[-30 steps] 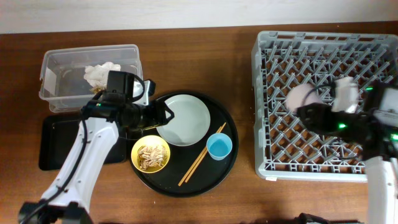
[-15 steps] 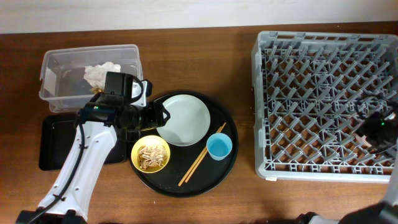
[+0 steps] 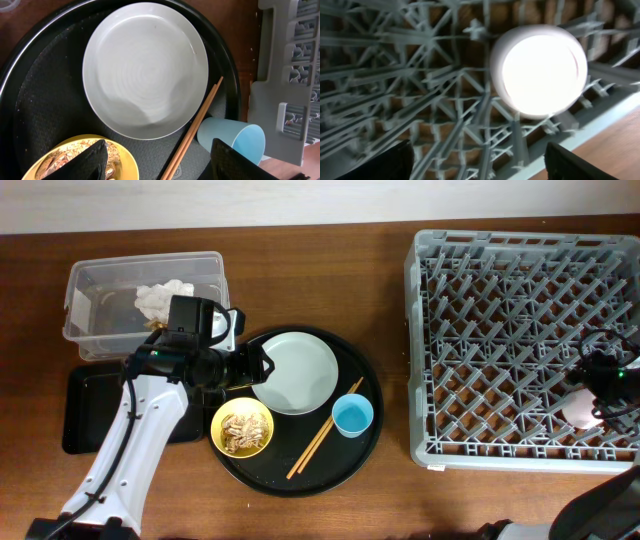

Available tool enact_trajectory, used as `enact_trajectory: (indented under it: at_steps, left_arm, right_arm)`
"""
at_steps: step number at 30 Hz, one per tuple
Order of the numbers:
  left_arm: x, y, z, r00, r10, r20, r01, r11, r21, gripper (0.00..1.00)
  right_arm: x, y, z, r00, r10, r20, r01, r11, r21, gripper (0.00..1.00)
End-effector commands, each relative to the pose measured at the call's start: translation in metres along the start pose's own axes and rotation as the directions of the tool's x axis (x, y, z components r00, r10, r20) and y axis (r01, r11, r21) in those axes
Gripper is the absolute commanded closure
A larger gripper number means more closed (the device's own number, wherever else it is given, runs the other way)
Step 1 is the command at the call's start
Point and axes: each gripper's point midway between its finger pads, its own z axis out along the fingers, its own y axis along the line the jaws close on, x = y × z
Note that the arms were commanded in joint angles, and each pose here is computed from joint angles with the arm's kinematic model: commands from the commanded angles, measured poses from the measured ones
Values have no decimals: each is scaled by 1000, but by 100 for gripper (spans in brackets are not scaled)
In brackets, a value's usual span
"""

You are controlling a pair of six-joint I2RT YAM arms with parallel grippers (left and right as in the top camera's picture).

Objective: Sort waste into correct bins and load items into the dishwasher rack
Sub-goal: 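Place the pink cup upside down in the rack with right gripper, then grasp the blue cup on the tray with the left gripper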

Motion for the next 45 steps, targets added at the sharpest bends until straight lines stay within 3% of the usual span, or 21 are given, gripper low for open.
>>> enact_trajectory:
  at_steps: [1, 4, 8, 15, 19, 21, 23, 25, 28, 31, 34, 39, 43, 45]
  left_arm:
    - [0, -7, -4, 999, 40, 14, -40, 999, 2, 35]
    - [3, -23, 1, 996, 87, 10, -87, 996, 21, 35]
    - [9, -51, 11, 980, 195, 27, -195, 981, 14, 34]
    - [34, -89, 34, 935, 355, 2, -355, 935, -28, 34]
    - [56, -95, 68, 917, 389, -90, -392, 920, -19, 34]
    - [62, -94, 82, 913, 390, -119, -395, 919, -21, 34]
    - [65, -89, 97, 918, 368, -148, -376, 926, -30, 35]
    - [69, -83, 108, 922, 344, -176, -357, 933, -42, 47]
    - [76, -75, 120, 918, 333, -215, -352, 934, -55, 56]
    - [78, -74, 122, 917, 329, -226, -349, 936, -51, 82]
    - [78, -75, 122, 919, 326, -224, -344, 937, -50, 99]
    - [77, -89, 115, 924, 306, -231, -303, 952, 47, 99]
    - [51, -112, 81, 952, 251, -178, -201, 945, 258, 99]
    - [32, -131, 53, 965, 228, -133, -145, 879, 455, 100]
  right_arm:
    - [5, 25, -27, 1000, -7, 30, 11, 990, -139, 17]
    - [19, 40, -45, 998, -54, 38, 61, 978, -199, 17]
    - [52, 78, -64, 965, -256, 59, 262, 936, -235, 17]
    - [116, 150, -65, 806, -589, 54, 576, 761, -298, 14]
    - [132, 160, -63, 743, -667, 55, 654, 708, -266, 10]
    - [137, 163, -63, 733, -678, 54, 665, 696, -271, 2]
    - [137, 163, -63, 732, -679, 54, 665, 696, -271, 2]
    - [137, 163, -63, 732, -679, 54, 665, 696, -271, 1]
    - [137, 163, -63, 733, -679, 55, 665, 696, -271, 2]
    - [137, 163, -63, 732, -679, 54, 665, 696, -270, 2]
    - [137, 163, -63, 733, -679, 54, 665, 696, -270, 2]
    - [131, 157, -61, 733, -678, 55, 671, 708, -223, 2]
    - [131, 158, -61, 733, -678, 56, 671, 707, -225, 2]
    - [134, 161, -62, 731, -680, 56, 670, 700, -249, 2]
